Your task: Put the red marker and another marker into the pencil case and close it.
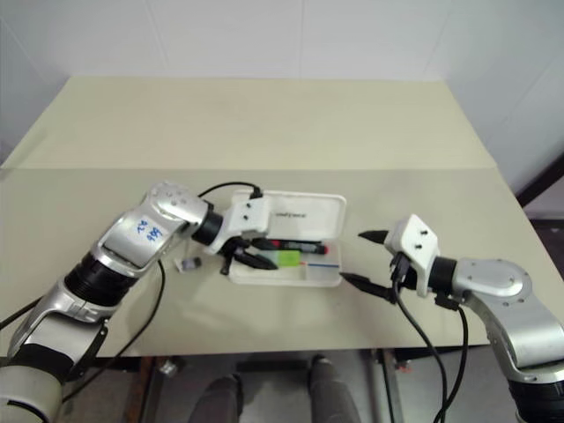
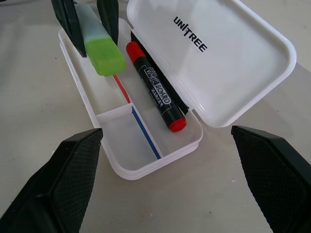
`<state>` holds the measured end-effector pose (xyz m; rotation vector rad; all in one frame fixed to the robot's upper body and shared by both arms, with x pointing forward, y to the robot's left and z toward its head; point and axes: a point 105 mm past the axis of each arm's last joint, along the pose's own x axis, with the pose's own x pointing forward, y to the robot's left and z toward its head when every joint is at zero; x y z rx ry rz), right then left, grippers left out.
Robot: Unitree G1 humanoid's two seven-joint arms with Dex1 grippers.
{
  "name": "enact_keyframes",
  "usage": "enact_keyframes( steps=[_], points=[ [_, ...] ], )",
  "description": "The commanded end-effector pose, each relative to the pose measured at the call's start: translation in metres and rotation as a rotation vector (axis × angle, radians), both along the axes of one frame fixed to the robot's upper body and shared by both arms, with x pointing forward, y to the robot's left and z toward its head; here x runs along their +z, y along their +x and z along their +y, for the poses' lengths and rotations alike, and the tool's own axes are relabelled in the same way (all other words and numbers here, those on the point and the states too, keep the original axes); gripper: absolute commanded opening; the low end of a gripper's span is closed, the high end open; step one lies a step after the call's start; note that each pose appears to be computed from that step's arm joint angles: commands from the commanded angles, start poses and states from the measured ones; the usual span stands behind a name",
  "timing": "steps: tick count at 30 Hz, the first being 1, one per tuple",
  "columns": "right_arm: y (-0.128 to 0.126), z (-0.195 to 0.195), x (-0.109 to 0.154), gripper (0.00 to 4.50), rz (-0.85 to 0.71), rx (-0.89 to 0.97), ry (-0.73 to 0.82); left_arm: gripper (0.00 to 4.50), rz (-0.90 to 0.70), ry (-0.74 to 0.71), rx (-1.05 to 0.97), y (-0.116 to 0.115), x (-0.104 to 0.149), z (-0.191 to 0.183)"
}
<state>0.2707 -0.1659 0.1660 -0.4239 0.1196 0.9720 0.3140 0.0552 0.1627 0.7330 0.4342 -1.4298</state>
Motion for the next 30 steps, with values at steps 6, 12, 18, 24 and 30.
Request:
enact_keyframes(
  steps=[6, 12, 18, 24, 30],
  points=[
    [-0.005, -0.001, 0.013, 4.50, -0.053, 0.009, -0.005, 3.79, -0.020, -0.010, -0.027, -0.009, 0.004, -0.010],
    [-0.005, 0.000, 0.012, 4.50, -0.051, 0.005, -0.005, 4.46, -0.019, -0.013, -0.028, -0.009, 0.005, -0.010],
    [-0.005, 0.002, 0.011, 4.50, -0.046, 0.010, -0.003, 4.46, -0.056, -0.055, 0.006, 0.000, 0.015, -0.006],
    [-0.006, 0.002, 0.010, 4.50, -0.036, 0.020, -0.002, 4.46, -0.047, -0.204, -0.060, -0.016, 0.031, 0.014],
    [-0.002, 0.000, 0.012, 4.50, -0.037, 0.040, -0.015, 4.46, -0.069, -0.066, 0.138, 0.005, 0.025, 0.068]
  ],
)
